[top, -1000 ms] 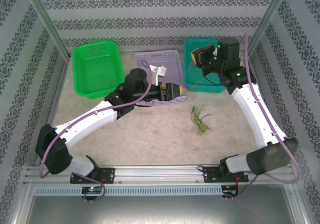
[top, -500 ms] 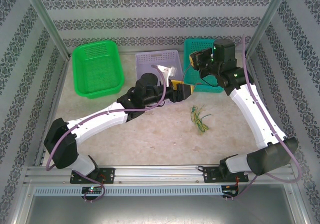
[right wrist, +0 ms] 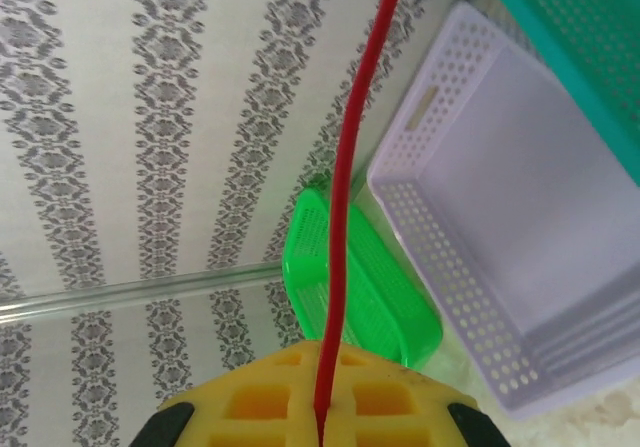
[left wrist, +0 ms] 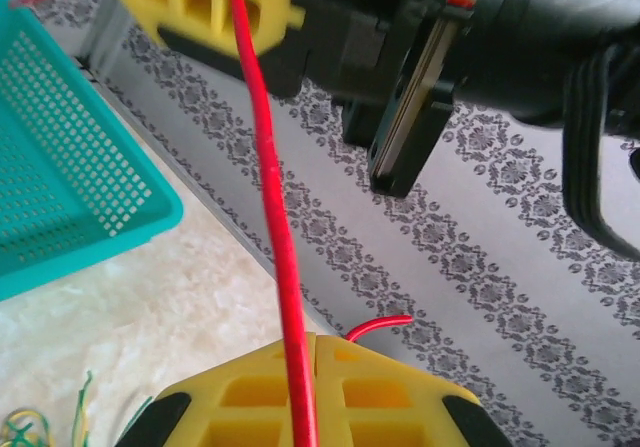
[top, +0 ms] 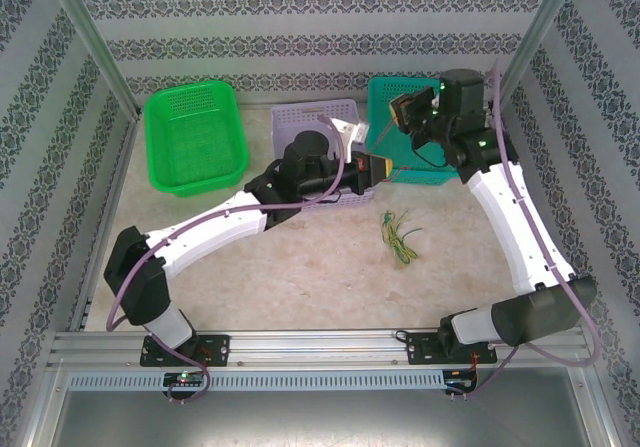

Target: Untangle the cables

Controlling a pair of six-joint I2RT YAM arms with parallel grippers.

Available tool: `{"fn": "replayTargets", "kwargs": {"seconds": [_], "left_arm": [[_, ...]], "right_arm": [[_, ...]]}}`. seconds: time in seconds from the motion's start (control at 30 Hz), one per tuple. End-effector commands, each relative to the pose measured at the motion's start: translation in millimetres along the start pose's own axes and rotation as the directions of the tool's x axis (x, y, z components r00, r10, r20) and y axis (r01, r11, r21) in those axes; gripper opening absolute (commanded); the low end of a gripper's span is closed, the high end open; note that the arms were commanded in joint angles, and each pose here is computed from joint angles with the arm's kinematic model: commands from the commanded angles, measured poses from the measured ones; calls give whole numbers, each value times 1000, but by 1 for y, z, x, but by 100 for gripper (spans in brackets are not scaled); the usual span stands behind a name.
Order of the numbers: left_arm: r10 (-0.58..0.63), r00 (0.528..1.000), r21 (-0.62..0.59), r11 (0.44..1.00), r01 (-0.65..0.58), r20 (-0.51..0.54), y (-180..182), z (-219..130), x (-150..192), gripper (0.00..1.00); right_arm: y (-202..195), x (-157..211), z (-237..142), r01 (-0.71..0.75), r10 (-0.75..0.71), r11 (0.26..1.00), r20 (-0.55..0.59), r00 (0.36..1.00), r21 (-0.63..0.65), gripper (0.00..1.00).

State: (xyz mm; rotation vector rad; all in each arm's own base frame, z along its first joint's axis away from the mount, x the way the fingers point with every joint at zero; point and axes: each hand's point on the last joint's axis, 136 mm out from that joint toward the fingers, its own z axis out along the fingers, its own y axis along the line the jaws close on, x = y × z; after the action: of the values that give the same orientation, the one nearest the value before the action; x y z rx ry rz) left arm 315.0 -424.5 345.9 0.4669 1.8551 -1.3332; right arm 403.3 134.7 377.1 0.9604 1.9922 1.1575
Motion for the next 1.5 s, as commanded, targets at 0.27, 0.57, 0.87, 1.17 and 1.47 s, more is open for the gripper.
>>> {"fn": "replayTargets", "kwargs": {"seconds": [0.27, 0.57, 0.87, 1.17, 1.47], "left_arm": [[-102, 993, -230, 969, 87, -54, 19, -25, -9, 79], [-119, 993, -372, 922, 105, -13, 35, -83, -2, 79], [-127, 989, -451, 880, 151, 81, 44, -133, 4, 77], [-137, 989, -452, 879, 150, 62, 45, -133, 8, 77], [-163, 985, -451, 876, 170, 55, 51, -127, 5, 76]], "right_arm": [[5, -64, 18, 564, -571, 818, 41, 820, 111, 0], [-48, -118, 97, 693, -725, 656, -8, 689, 299, 0], [-170, -116, 176, 650, -617, 611, -243, 749, 452, 0], [-166, -111, 160, 614, -549, 632, -286, 785, 473, 57], [-91, -121, 68, 552, -592, 675, -87, 801, 489, 48]]}}
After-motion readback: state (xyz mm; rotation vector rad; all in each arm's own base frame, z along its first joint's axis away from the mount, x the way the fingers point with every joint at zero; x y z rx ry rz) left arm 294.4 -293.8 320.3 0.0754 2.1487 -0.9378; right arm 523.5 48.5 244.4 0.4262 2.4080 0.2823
